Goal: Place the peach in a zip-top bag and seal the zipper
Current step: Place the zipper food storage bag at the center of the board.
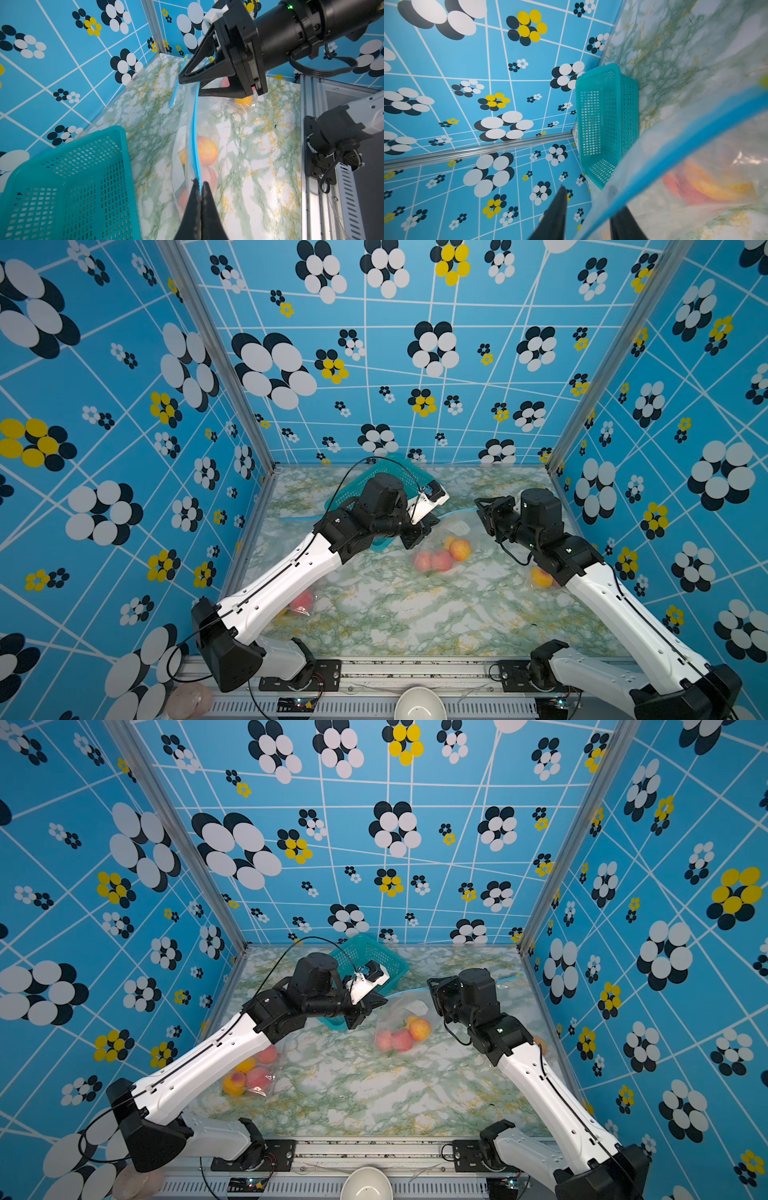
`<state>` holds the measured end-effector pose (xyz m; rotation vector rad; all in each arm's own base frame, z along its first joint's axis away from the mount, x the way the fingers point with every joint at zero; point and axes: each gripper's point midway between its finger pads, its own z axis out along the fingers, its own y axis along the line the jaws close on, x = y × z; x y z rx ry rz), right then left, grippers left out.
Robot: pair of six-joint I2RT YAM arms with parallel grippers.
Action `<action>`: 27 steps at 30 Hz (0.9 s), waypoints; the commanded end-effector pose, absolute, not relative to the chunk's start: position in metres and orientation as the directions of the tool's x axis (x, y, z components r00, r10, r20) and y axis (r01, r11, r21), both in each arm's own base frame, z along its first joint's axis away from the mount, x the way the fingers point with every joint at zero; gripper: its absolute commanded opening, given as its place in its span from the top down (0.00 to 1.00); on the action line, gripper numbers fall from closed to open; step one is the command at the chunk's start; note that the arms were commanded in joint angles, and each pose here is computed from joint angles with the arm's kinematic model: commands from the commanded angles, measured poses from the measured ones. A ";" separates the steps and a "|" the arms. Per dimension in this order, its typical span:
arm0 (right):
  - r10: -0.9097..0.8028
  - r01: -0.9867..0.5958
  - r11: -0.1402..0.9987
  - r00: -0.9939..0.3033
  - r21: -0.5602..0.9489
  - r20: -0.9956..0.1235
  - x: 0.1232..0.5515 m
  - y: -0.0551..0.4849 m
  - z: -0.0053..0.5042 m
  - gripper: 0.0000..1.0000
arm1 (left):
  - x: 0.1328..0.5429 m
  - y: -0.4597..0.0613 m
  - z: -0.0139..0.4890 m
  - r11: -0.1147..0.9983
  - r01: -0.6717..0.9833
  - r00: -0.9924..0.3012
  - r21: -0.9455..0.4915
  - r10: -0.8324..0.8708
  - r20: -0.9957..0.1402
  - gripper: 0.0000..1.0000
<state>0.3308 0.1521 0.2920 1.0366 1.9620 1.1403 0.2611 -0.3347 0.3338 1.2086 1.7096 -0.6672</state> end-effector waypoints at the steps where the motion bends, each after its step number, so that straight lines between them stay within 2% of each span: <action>1: 0.874 0.335 0.324 -0.463 0.885 -0.145 0.334 0.144 0.280 0.82 | 0.261 -0.331 0.340 0.382 0.917 -0.066 0.115 0.431 -0.900 1.00; 5: 0.877 0.323 0.354 -0.439 0.878 -0.193 0.330 0.131 0.286 1.00 | 0.263 -0.335 0.341 0.383 0.919 -0.078 0.096 0.415 -0.906 1.00; 9: 0.854 0.288 0.430 -0.438 0.856 -0.282 0.316 0.119 0.303 1.00 | 0.248 -0.344 0.345 0.323 0.945 -0.080 0.056 0.392 -0.917 1.00; 14: 0.845 0.305 0.454 -0.444 0.837 -0.297 0.278 0.102 0.313 1.00 | 0.198 -0.365 0.358 0.169 0.985 -0.044 0.021 0.372 -0.927 1.00; 20: 0.871 0.314 0.437 -0.381 0.843 -0.309 0.234 0.073 0.332 1.00 | 0.144 -0.388 0.369 0.011 0.998 -0.057 -0.056 0.320 -0.946 1.00; 22: 0.875 0.317 0.435 -0.370 0.843 -0.312 0.231 0.070 0.333 1.00 | 0.140 -0.392 0.370 0.005 0.996 -0.088 -0.091 0.303 -0.949 1.00; 27: 0.861 0.370 0.486 -0.356 0.792 -0.362 0.258 0.071 0.306 1.00 | 0.171 -0.398 0.340 0.109 0.979 -0.199 -0.172 0.328 -0.923 1.00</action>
